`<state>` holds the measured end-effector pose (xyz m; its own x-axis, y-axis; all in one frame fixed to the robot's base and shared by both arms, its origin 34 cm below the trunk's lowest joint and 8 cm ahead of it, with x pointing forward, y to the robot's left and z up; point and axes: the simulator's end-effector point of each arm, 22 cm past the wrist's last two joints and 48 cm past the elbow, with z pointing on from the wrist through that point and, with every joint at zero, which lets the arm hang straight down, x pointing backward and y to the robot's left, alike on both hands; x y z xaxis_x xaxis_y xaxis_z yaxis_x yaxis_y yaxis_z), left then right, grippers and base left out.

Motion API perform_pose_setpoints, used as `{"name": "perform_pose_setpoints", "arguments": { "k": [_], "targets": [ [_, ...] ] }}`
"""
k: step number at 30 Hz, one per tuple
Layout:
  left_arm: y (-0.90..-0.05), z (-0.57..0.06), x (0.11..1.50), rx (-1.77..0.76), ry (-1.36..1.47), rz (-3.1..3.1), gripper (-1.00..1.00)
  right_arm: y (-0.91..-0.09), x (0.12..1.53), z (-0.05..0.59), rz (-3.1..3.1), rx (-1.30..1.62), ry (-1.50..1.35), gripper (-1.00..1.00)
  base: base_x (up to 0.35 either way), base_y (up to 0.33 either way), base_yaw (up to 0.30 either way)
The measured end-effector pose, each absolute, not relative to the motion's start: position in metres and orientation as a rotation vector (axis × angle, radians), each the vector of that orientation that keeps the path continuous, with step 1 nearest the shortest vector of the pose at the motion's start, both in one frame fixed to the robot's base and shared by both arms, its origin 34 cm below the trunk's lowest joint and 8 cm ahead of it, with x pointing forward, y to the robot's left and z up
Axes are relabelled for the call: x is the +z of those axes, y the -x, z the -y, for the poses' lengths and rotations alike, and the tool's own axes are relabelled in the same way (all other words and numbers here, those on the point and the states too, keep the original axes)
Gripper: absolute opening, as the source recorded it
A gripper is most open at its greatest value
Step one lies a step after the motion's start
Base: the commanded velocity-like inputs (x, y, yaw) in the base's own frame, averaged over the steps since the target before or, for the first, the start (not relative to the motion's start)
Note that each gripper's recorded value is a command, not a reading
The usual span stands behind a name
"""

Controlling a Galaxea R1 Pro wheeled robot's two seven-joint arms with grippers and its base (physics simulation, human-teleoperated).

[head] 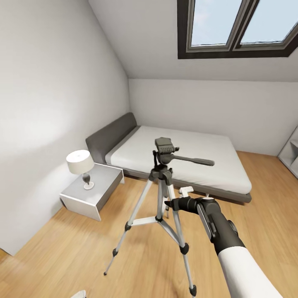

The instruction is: Attach the digital camera to the camera tripod in the bedroom.

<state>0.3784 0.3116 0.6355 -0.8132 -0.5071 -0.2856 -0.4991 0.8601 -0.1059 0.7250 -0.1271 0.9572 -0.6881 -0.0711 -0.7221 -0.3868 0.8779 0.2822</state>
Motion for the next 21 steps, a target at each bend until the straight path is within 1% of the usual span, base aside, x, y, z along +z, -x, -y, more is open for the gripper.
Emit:
{"name": "perform_pose_setpoints", "arguments": {
  "k": [21],
  "targets": [
    [-0.379,-0.313,0.636,-0.035,0.756,-2.724,-1.0,-0.708,0.921,0.126,-2.38,0.568,0.302,-1.0,0.0,0.0,0.0]
  ]
}}
